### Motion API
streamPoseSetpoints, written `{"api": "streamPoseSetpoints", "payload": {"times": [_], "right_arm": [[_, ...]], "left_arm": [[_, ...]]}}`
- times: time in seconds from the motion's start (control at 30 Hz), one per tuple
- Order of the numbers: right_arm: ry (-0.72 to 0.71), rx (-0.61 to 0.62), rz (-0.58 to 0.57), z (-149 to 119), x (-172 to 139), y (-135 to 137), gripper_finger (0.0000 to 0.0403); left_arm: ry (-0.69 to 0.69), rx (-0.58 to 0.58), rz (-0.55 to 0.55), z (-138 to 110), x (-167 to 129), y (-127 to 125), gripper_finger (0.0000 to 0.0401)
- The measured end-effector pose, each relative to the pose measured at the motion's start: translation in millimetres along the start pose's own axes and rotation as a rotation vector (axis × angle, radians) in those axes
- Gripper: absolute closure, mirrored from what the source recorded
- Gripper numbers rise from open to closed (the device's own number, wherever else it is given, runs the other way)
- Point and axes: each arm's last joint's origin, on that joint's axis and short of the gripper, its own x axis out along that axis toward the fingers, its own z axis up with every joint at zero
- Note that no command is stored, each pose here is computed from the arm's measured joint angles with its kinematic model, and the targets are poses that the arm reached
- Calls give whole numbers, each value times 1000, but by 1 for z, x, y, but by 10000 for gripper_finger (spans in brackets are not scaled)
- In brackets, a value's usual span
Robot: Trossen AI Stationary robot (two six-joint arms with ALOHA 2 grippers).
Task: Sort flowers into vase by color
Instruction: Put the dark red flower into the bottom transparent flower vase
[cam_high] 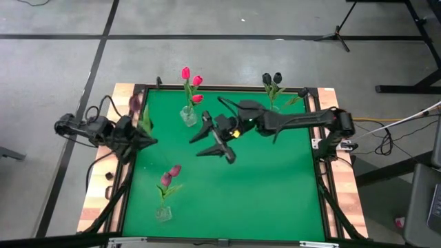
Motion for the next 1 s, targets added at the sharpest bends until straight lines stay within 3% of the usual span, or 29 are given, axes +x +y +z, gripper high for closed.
{"api": "streamPoseSetpoints", "payload": {"times": [0.1,0.37,0.6,0.7,1.0], "right_arm": [[49,-4,18,12,-8,13,179],[122,-71,-21,31,-20,47,182],[174,-105,-65,26,-14,64,182],[202,-98,-95,23,-13,65,182],[226,-77,-84,23,-16,68,182]], "left_arm": [[-10,-8,-82,3,-5,-5,401],[-43,5,-164,15,-17,-10,401],[84,-142,-338,9,-19,-16,401],[137,-205,-347,6,-19,-16,401],[226,-217,-360,-5,-6,-23,401]]}}
